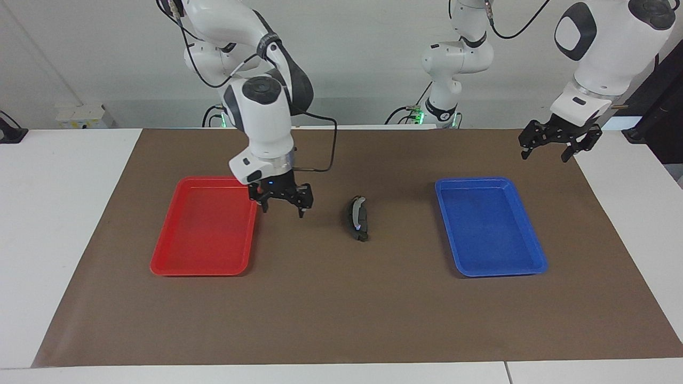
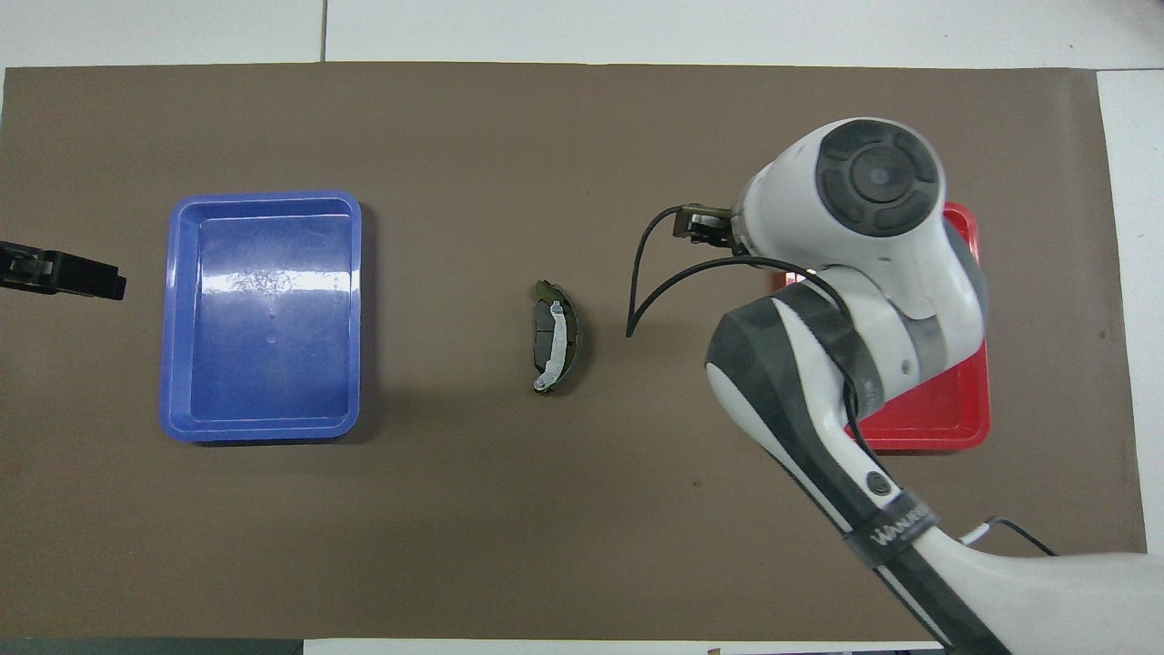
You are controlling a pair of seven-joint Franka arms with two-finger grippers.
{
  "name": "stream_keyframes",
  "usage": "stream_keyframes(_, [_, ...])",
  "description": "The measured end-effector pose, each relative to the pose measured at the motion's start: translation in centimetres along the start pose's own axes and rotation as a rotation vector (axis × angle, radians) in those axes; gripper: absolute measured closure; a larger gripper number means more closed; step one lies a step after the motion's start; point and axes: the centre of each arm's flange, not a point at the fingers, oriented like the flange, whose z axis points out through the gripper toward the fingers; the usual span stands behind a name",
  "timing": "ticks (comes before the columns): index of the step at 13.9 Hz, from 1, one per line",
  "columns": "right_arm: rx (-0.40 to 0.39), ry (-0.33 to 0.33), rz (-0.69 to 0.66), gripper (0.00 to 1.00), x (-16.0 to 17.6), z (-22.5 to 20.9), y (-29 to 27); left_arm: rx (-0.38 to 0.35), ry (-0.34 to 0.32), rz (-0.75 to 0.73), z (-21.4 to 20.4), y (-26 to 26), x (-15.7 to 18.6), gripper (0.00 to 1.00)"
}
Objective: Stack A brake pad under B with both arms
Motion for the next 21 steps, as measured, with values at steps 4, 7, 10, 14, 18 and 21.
stream_keyframes(4, [-0.062, -0.002, -0.004, 0.00, 1.7, -5.7, 8.6, -0.003, -0.017, -0.057, 0.2, 0.1, -0.2, 0.00])
stream_keyframes(7, [-0.072, -0.041, -0.010, 0.00, 0.7, -10.0, 13.1, -0.006, -0.040, -0.114, 0.4, 0.3, -0.4, 0.00])
stream_keyframes(10, [-0.080, -0.098, -0.003, 0.00, -0.7, -13.4, 17.4, -0.006, -0.043, -0.118, 0.4, 0.3, -0.4, 0.00])
stream_keyframes(14, [-0.058, -0.165, -0.012, 0.00, -0.7, -16.2, 23.2, -0.006, -0.045, -0.121, 0.5, 0.4, -0.4, 0.00])
stream_keyframes(18, [-0.044, -0.190, -0.056, 0.00, 0.3, -15.1, 23.6, -0.006, -0.044, -0.126, 0.5, 0.3, -0.4, 0.00])
stream_keyframes(21, [-0.036, -0.195, -0.056, 0.00, 1.2, -14.5, 22.9, -0.006, -0.045, -0.133, 0.5, 0.1, -0.5, 0.00])
